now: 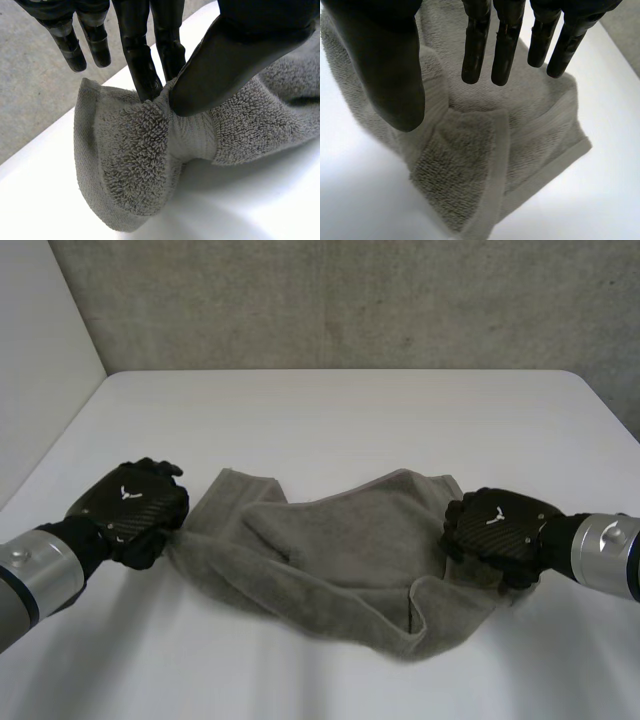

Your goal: Fold the towel.

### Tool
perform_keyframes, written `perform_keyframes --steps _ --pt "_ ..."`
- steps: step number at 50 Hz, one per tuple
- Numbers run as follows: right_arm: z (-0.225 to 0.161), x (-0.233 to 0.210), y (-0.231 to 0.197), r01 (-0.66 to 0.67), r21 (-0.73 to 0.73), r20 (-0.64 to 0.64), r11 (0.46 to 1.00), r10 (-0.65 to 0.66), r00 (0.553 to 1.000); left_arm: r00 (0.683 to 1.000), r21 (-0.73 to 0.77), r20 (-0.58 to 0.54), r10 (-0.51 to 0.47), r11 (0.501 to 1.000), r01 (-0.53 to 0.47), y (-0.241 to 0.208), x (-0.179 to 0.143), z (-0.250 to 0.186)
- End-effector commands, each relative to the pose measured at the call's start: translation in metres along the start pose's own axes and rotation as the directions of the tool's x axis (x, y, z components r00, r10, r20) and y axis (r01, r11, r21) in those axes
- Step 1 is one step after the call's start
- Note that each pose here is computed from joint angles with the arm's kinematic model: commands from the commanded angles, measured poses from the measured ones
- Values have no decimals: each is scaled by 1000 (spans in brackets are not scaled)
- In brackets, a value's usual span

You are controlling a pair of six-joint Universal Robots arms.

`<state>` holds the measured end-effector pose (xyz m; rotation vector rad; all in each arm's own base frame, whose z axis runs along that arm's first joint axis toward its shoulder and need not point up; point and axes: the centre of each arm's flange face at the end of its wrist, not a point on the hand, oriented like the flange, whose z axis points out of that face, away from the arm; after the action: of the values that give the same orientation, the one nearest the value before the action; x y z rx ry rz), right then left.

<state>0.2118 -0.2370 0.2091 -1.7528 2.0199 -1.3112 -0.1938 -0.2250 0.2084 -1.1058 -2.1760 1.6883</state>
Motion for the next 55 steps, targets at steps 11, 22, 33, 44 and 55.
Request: perform_keyframes --steps 11,22,33,44,55 --pt "11 -11 17 -109 -15 17 994 110 994 1000 -29 -15 -20 999 20 10 7 -3" --pt "22 -20 -1 -168 71 18 983 168 986 1000 -35 -20 -24 999 23 12 11 -7" --pt "46 -33 6 -183 21 97 983 180 979 1000 -35 -17 -25 999 25 12 10 -8" --pt "30 -23 4 -203 9 69 979 202 977 999 -43 7 -35 998 35 15 2 -6" --pt "8 -32 5 -225 3 60 974 225 973 999 -53 5 -43 998 44 18 4 -8"
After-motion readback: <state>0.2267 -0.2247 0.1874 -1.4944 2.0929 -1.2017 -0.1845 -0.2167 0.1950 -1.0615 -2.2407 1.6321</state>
